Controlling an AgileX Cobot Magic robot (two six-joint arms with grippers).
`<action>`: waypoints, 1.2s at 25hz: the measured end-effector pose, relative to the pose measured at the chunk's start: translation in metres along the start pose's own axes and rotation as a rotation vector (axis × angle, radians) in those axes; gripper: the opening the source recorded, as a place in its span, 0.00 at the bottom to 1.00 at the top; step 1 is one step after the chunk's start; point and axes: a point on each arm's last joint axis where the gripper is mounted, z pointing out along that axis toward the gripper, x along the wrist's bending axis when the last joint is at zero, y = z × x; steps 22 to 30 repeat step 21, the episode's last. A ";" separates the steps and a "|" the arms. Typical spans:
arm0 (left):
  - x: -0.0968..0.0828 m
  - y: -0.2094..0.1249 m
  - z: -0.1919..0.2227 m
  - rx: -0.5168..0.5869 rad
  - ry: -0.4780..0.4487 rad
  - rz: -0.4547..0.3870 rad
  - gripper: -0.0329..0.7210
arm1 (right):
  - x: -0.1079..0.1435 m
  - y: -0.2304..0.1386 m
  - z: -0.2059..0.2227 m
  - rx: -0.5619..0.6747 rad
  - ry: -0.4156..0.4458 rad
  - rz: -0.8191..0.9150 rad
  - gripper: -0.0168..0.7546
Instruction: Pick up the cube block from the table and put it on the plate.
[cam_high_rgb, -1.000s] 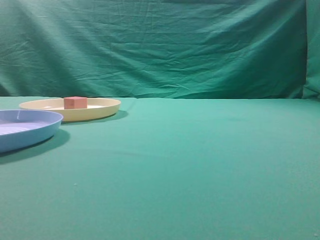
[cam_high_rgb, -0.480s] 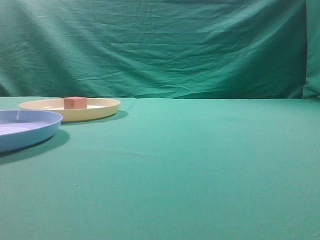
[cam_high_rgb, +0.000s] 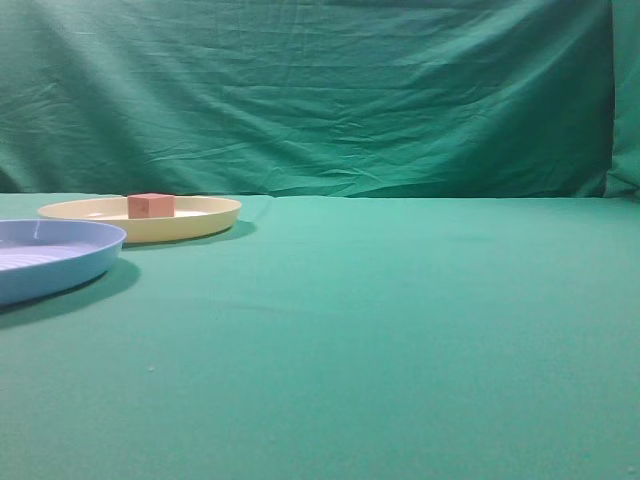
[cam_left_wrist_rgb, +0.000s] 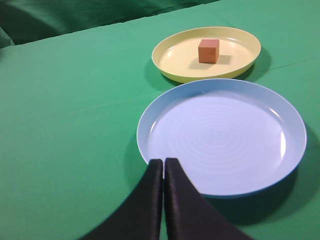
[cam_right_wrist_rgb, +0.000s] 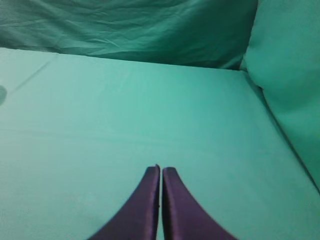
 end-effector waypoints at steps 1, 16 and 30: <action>0.000 0.000 0.000 0.000 0.000 0.000 0.04 | 0.000 -0.009 0.001 0.004 -0.008 0.002 0.02; 0.000 0.000 0.000 0.000 0.000 0.000 0.04 | 0.001 -0.044 0.009 0.062 -0.016 0.044 0.02; 0.000 0.000 0.000 0.000 0.000 0.000 0.04 | 0.001 -0.044 0.009 0.062 -0.016 0.042 0.02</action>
